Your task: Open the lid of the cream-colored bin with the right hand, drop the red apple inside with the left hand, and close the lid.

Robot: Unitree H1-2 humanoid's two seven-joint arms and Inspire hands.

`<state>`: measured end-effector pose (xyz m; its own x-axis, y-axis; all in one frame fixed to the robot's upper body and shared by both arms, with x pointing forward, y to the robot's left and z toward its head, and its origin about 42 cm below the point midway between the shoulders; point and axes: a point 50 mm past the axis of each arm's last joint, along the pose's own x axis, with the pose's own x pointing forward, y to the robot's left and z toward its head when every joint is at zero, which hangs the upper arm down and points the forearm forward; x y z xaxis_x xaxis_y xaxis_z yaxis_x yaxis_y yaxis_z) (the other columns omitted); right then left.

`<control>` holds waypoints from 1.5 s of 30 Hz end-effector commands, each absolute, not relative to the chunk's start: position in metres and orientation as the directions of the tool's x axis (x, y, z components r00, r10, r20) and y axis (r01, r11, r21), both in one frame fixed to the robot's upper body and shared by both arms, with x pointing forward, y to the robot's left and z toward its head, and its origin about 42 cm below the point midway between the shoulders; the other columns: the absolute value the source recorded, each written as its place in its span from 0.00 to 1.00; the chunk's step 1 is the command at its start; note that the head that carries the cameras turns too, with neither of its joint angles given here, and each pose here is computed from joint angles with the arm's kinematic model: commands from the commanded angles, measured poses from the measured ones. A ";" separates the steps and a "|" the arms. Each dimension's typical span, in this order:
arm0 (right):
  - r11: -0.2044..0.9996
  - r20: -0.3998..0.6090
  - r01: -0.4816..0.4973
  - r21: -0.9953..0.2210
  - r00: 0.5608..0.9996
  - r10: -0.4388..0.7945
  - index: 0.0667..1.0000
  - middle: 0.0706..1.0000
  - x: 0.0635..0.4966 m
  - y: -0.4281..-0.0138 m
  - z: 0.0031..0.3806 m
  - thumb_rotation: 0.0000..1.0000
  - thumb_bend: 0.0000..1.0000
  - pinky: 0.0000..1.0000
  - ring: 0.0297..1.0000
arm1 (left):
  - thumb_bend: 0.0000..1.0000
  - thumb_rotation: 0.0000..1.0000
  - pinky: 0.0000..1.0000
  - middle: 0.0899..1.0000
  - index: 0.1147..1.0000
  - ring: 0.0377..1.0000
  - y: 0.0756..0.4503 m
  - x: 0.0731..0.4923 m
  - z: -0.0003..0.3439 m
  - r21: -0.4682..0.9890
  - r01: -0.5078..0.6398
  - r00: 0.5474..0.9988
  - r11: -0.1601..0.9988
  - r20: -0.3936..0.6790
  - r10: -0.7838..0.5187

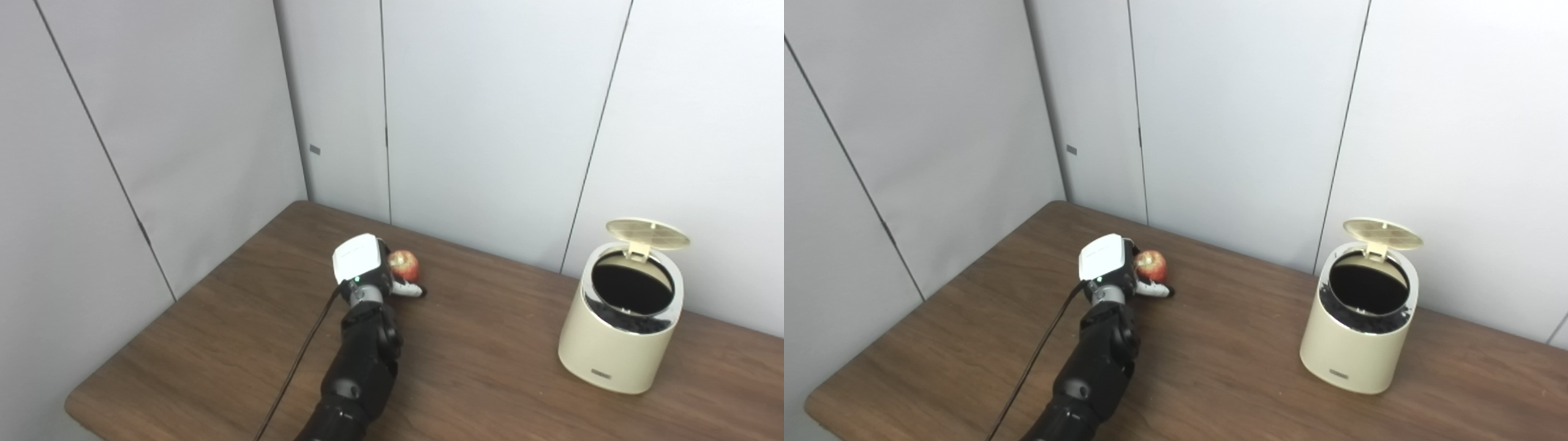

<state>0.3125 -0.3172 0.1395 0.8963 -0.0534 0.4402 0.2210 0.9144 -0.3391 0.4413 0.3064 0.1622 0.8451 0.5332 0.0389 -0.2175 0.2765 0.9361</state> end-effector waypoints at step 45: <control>0.920 0.412 0.226 -0.319 0.907 -0.080 0.76 0.78 0.287 -0.223 0.140 0.05 0.14 0.73 0.80 | 0.50 0.00 0.28 0.42 0.44 0.37 0.222 0.308 0.214 0.584 -0.447 0.808 0.678 0.589 0.025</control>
